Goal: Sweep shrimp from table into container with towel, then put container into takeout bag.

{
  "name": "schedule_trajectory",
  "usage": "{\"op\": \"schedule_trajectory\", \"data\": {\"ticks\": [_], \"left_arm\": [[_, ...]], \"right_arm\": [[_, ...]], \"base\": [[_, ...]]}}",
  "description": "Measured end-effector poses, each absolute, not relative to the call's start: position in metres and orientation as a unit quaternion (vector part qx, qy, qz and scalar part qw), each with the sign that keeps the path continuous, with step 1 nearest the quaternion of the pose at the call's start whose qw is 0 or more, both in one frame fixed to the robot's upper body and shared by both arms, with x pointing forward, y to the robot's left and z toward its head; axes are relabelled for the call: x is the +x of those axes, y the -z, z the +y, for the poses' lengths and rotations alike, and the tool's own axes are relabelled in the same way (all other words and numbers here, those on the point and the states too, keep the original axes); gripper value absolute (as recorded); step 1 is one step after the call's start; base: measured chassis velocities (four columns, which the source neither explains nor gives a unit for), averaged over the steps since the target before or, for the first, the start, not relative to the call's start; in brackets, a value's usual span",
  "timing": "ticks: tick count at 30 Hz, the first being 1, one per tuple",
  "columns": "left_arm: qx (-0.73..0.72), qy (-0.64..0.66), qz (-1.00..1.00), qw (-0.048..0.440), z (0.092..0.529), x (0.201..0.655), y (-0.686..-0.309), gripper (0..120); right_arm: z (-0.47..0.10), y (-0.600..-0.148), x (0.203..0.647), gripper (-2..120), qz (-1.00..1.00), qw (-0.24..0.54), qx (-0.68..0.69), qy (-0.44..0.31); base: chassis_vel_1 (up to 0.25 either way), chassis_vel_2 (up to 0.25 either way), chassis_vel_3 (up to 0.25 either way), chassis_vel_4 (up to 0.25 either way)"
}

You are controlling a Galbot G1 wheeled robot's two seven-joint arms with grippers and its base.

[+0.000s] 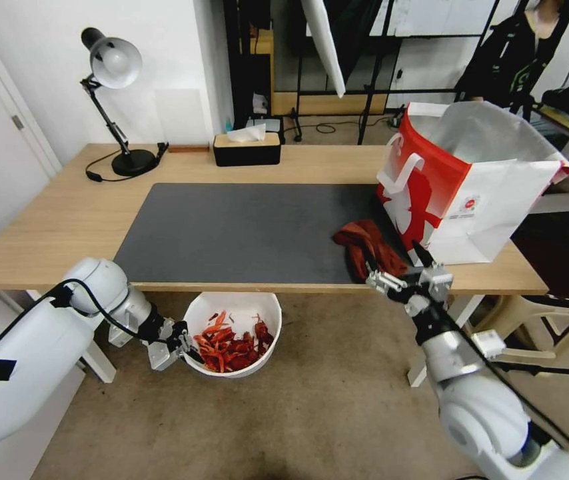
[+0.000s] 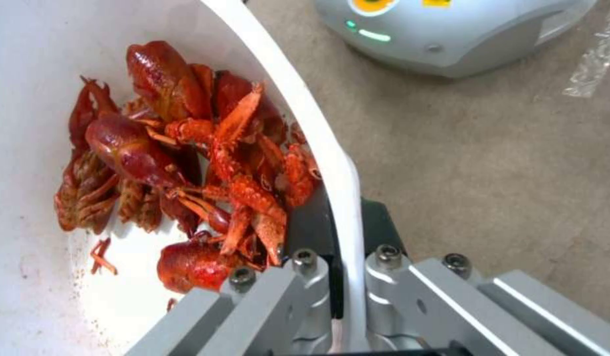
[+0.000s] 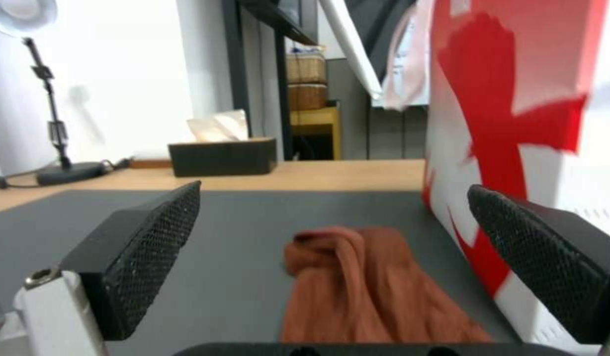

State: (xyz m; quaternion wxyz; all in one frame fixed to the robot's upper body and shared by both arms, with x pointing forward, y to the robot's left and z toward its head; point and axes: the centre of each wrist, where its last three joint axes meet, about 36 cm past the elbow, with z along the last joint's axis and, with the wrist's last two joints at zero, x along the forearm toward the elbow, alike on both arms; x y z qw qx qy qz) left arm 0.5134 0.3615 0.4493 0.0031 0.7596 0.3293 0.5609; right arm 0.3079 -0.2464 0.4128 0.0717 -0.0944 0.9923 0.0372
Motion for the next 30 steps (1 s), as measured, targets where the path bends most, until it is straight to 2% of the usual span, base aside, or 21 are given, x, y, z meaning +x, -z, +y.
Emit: {"op": "schedule_trajectory", "data": {"ticks": [11, 19, 30], "left_arm": [[0.776, -0.554, 0.302, 0.013, 0.345, 0.484, -0.441, 0], [0.784, -0.557, 0.267, 0.056, 0.324, 0.448, -0.467, 0], [0.782, -0.560, 0.263, 0.078, 0.323, 0.440, -0.498, 0]], "right_arm": [[-0.249, -0.383, 0.286, 100, 0.992, 0.079, -0.091, -0.023], [-0.248, -0.361, 0.273, 100, 0.991, 0.100, -0.087, -0.019], [-0.243, -0.356, 0.264, 100, 0.990, 0.107, -0.088, -0.020]], "base": [[0.000, 0.000, 0.000, 0.000], [0.000, 0.000, 0.000, 0.000], [0.000, 0.000, 0.000, 0.000]]}}
